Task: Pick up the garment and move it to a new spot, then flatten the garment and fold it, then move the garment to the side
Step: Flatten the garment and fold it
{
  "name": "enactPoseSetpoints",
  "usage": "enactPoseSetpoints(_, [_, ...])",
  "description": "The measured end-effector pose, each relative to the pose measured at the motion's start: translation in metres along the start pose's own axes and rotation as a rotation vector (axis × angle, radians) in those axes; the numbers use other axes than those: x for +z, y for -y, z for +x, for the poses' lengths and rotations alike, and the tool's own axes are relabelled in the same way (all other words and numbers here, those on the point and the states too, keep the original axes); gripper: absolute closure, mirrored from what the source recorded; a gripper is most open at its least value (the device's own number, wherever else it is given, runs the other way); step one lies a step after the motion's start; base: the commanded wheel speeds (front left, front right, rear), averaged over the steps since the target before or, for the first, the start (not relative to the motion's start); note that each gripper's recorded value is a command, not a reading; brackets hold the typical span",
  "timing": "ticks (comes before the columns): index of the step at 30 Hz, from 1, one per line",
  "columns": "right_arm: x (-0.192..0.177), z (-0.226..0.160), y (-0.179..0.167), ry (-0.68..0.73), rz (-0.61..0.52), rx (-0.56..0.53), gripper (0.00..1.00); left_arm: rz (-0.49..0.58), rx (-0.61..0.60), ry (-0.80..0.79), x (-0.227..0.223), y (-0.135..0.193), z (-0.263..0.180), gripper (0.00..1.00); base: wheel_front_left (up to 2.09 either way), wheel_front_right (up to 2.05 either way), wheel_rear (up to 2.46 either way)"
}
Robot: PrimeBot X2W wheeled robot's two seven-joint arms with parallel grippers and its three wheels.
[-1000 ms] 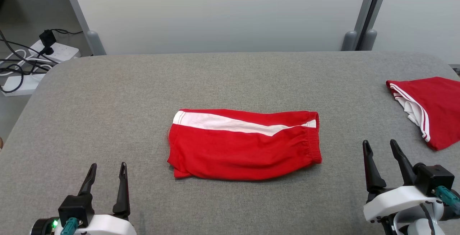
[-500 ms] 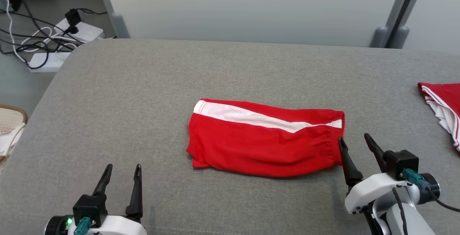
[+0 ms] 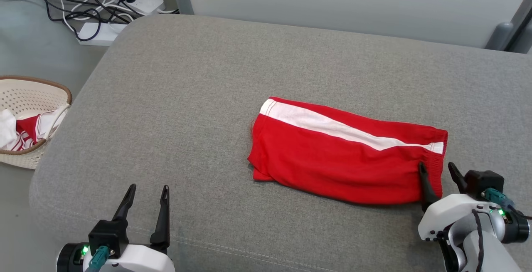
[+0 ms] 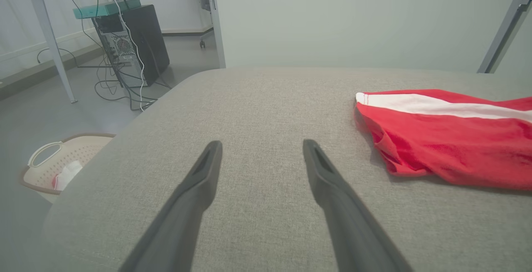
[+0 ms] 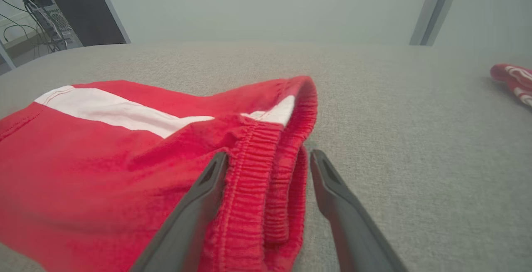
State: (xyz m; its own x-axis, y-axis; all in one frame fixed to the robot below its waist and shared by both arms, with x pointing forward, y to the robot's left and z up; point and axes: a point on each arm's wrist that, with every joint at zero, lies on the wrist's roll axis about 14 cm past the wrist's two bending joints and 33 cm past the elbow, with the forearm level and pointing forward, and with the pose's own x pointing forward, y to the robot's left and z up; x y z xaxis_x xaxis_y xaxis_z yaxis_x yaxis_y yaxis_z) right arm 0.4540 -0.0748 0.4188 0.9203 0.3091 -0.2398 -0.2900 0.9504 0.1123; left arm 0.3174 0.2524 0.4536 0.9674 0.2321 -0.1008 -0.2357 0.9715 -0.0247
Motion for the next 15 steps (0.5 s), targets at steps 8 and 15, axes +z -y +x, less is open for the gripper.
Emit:
enactPoseSetpoints(8, [-0.029,0.001,0.017,-0.083,0.098,-0.075,0.00,0.003,-0.006,0.000,0.001,0.001,0.006,0.00,0.00,0.00,0.00])
enactPoseSetpoints(15, [-0.049,0.008,0.015,-0.145,0.239,-0.103,0.00,0.007,0.004,-0.007,0.000,-0.001,0.010,0.00,0.00,0.00,0.00])
